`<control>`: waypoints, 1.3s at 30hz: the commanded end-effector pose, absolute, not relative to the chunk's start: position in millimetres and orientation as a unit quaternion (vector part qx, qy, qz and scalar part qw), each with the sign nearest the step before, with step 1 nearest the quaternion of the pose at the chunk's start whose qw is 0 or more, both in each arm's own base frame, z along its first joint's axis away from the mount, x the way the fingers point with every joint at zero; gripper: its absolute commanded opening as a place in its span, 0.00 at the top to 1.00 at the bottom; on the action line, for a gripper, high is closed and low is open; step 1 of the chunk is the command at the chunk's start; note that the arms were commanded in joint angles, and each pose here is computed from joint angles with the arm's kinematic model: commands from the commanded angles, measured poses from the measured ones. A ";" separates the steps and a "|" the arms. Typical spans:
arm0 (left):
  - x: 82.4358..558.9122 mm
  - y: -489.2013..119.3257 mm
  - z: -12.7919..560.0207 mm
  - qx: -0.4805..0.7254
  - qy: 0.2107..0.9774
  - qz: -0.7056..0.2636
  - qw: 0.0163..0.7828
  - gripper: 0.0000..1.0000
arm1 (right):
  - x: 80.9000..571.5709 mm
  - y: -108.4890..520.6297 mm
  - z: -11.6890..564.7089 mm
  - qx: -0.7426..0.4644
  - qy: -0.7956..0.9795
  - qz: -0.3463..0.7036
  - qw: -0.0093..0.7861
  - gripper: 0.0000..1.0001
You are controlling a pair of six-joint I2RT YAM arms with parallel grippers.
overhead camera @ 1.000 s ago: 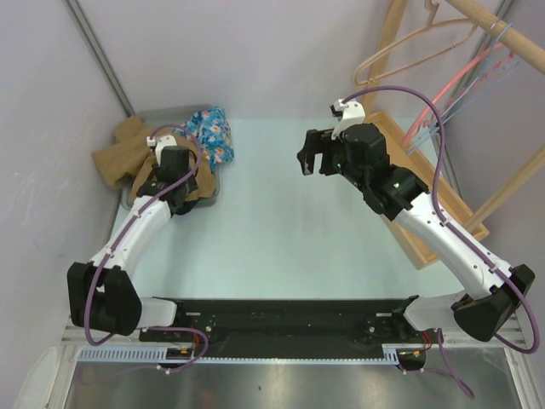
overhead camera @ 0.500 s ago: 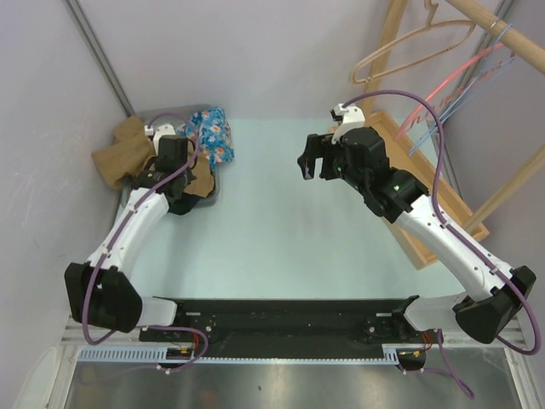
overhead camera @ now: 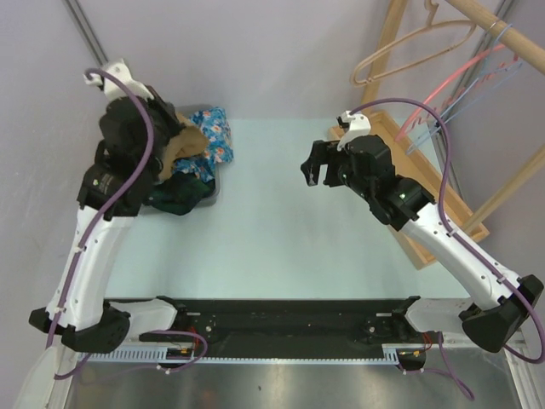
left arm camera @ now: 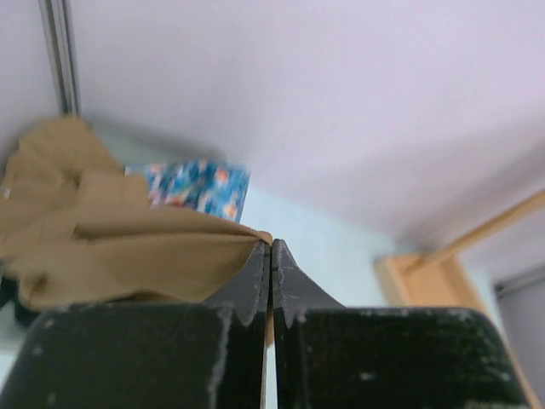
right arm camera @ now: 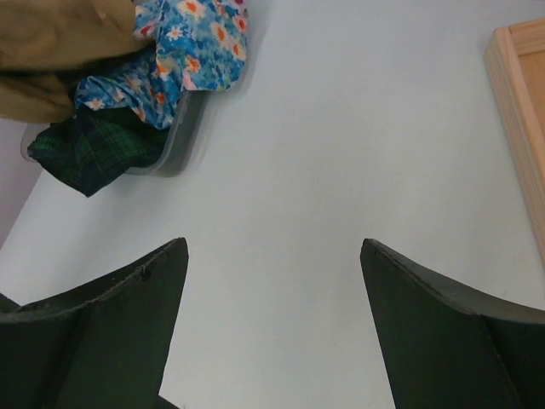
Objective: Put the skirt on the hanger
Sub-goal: Grab the skirt from the pile, then move the skirt to the center of the board
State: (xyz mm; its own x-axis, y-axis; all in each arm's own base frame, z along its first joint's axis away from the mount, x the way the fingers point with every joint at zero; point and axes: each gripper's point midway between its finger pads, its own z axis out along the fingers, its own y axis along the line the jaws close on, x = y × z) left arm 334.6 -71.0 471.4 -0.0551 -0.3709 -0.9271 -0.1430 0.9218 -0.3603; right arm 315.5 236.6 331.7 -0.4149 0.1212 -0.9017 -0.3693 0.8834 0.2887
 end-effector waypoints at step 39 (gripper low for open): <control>234.0 -198.7 559.1 0.140 0.517 -0.409 0.738 0.00 | 317.6 124.9 371.7 0.137 0.763 0.172 0.607 0.08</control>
State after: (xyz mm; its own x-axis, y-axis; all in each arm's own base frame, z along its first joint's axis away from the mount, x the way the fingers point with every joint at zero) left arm 200.6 -189.3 629.9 0.2809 -0.4991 -0.8197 0.8067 0.5855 -0.0801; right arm 317.9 156.7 361.9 -0.2954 0.3412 -0.8924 -0.1187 0.9137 0.3886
